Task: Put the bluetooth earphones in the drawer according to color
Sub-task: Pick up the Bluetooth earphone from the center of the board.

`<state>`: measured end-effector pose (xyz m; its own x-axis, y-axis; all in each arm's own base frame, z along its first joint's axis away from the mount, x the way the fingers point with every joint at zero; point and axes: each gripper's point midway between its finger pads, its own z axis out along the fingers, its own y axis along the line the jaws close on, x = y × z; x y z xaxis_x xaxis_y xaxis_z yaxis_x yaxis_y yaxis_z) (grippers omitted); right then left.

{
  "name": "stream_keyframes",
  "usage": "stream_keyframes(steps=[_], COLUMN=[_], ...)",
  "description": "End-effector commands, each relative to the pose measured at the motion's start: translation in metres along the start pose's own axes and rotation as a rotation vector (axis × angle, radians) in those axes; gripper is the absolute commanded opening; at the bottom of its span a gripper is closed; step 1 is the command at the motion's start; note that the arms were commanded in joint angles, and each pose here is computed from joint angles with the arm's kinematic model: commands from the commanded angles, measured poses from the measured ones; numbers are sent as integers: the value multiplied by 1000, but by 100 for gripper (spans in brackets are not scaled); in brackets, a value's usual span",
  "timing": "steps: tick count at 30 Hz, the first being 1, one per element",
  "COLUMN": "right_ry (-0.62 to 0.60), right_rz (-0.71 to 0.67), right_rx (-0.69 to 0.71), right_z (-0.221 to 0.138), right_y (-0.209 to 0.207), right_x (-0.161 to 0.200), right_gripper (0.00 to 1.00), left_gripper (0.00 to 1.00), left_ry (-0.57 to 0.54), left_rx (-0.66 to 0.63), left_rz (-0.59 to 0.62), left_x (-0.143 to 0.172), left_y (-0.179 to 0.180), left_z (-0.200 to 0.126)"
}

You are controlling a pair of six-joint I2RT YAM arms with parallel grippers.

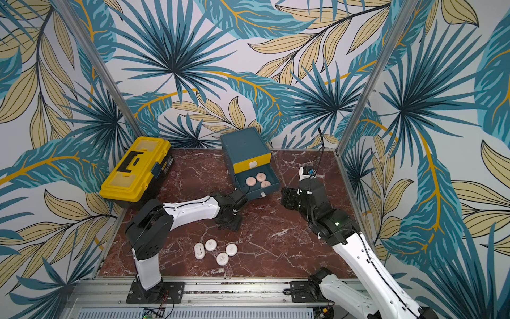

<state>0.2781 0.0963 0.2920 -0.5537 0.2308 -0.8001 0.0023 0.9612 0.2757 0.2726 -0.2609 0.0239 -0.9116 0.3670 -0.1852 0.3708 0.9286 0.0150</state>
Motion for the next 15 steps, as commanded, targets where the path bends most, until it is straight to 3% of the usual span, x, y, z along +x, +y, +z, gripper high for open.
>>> stream_keyframes(steps=[1, 10, 15], right_ry=[18, 24, 25], right_rz=[2, 5, 8], right_rx=[18, 7, 4], right_z=[3, 2, 2], right_y=[-5, -3, -3], right_x=[9, 11, 12], right_gripper=[72, 72, 72], left_gripper=[65, 50, 49], left_ry=[-38, -64, -72], left_rx=[6, 18, 25], left_rz=[4, 16, 22], left_x=[-10, -11, -5], left_y=[-3, -3, -4], left_z=[-13, -26, -36])
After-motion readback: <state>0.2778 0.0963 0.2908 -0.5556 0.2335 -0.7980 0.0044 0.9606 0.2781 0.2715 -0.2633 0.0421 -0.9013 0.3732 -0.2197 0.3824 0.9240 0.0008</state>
